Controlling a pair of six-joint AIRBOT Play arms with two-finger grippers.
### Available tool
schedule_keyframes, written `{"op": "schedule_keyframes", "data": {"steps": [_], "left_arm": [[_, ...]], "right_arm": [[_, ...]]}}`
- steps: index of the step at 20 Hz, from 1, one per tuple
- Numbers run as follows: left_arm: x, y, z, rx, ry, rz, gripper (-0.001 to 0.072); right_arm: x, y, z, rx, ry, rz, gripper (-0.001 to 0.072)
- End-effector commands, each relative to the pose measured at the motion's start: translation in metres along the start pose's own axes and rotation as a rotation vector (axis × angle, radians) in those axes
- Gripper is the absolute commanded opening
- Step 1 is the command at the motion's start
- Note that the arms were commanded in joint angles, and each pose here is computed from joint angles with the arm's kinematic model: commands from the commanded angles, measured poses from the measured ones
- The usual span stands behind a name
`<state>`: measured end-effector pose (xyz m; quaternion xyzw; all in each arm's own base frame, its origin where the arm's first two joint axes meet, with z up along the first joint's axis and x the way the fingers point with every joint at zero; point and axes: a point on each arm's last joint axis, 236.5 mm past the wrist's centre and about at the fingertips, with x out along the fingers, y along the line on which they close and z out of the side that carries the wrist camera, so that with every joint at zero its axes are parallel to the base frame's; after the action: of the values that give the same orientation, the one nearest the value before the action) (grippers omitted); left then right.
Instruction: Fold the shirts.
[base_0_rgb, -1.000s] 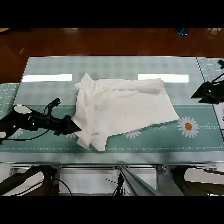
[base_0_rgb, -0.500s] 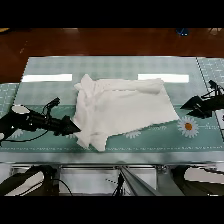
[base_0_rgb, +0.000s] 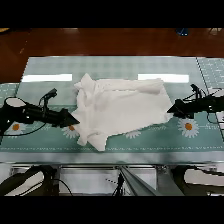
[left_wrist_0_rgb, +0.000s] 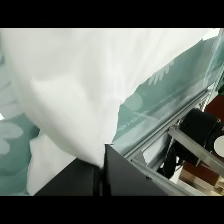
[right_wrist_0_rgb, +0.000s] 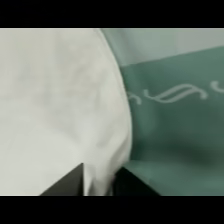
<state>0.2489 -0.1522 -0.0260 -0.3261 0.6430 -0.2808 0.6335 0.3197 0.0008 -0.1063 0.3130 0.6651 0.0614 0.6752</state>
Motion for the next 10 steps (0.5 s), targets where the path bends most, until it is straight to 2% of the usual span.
{"op": "schedule_keyframes", "data": {"steps": [1, 5, 7, 10], "left_arm": [[-0.021, -0.022, 0.032, 0.097, -0.076, 0.009, 0.0029], [-0.072, -0.079, 0.069, 0.278, -0.171, 0.001, 0.0028], [-0.124, -0.131, 0.087, 0.428, -0.287, 0.004, 0.0028], [-0.229, -0.223, 0.096, 0.625, -0.573, 0.051, 0.0028]], "right_arm": [[0.010, 0.018, -0.003, -0.013, 0.012, 0.011, 0.0036], [-0.038, 0.069, 0.010, -0.202, -0.045, 0.105, 0.0035], [-0.103, 0.112, 0.037, -0.328, -0.233, 0.111, 0.0035], [-0.252, 0.202, 0.051, -0.526, -0.668, 0.125, 0.0035]]}}
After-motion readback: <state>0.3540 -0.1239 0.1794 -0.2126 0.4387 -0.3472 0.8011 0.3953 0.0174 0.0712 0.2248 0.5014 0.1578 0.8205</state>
